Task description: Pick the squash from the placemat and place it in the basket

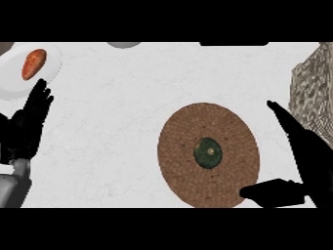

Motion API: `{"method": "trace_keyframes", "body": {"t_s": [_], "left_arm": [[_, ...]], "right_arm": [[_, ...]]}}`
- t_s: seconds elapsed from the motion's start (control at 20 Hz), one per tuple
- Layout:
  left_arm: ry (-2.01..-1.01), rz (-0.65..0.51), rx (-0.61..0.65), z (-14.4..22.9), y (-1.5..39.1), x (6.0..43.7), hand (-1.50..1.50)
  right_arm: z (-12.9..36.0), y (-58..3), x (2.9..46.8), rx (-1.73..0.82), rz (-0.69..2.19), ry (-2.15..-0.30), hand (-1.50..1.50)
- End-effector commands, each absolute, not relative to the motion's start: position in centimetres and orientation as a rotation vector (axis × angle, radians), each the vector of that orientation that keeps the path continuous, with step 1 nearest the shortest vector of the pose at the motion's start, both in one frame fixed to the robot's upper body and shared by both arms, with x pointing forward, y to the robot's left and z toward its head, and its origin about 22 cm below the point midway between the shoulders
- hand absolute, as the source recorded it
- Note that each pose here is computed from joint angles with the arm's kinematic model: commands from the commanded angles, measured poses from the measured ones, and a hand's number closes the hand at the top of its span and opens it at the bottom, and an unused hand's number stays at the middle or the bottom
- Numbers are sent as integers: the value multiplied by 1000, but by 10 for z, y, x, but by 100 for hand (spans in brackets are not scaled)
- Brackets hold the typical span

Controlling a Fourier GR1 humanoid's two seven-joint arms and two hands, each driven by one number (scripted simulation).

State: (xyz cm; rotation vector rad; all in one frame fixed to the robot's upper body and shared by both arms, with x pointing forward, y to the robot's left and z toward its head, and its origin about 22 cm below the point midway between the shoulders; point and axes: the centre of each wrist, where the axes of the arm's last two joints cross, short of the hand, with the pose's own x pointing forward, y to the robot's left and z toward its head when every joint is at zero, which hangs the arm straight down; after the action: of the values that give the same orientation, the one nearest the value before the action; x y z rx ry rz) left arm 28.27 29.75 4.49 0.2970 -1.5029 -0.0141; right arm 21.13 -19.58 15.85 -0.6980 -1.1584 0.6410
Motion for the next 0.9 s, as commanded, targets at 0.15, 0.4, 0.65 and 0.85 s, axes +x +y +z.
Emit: {"method": "trace_keyframes", "body": {"t_s": [0.15,0.4,0.65,0.85], "left_arm": [[-1511,-17,270,41,291,277,0],[-1516,-31,312,42,307,278,0],[-1511,-14,294,58,292,292,0],[-1521,-21,288,60,292,292,0]], "right_arm": [[165,-182,197,-724,506,-1146,-150],[115,-176,191,-688,504,-1147,-150],[91,-170,199,-675,512,-1183,-150],[71,-152,194,-731,517,-1232,-150]]}}
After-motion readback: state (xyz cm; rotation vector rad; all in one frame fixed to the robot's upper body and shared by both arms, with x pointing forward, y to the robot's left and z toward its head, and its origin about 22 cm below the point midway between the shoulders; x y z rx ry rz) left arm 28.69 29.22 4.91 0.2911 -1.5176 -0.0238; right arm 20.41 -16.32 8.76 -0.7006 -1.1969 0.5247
